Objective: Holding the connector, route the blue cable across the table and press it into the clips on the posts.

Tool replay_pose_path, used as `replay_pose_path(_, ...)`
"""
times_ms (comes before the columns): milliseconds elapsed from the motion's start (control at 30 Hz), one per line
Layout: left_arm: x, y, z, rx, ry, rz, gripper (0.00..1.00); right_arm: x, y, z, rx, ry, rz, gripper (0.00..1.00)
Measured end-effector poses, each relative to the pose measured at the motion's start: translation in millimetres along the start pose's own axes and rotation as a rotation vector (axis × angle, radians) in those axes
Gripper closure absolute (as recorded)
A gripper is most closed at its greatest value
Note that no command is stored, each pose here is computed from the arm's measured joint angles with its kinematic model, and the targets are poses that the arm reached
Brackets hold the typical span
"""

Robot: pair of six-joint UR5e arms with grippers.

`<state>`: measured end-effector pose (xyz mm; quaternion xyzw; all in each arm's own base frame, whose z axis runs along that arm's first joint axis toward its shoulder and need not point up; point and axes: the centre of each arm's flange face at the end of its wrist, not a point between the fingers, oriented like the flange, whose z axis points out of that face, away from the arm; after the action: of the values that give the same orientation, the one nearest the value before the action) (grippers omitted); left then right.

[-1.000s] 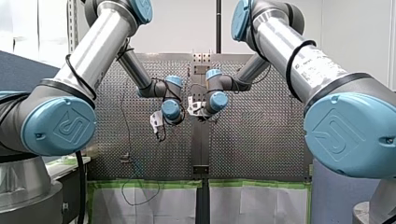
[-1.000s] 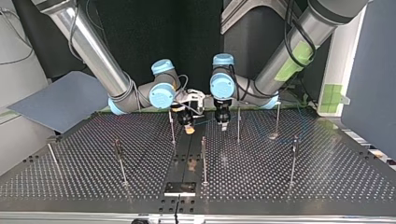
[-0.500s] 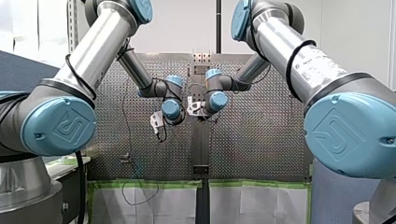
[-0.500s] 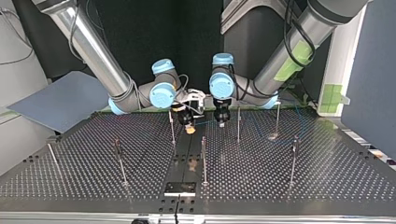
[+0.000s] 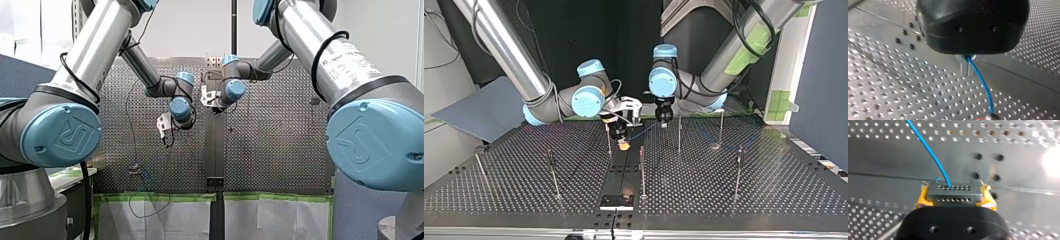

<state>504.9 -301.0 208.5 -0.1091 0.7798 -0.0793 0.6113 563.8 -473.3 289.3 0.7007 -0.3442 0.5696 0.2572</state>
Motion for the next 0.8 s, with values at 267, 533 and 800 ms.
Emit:
replay_pose_path(267, -32, -9.0, -20, 0.027, -0.042, -0.005, 1.0, 19, 0.9, -29.3, -0.004, 0.006, 0.027, 1.0)
replay_pose_path(533, -67, -23.2, -45, 0.068, -0.082, -0.012, 1.0, 46, -1.9, -64.4, -0.003, -0.007, 0.031, 1.0)
replay_pose_path(800, -104, -33.5, -70, 0.108, -0.14, -0.032, 1.0, 92, 0.6, -100.0, -0.007, 0.022, 0.031, 1.0)
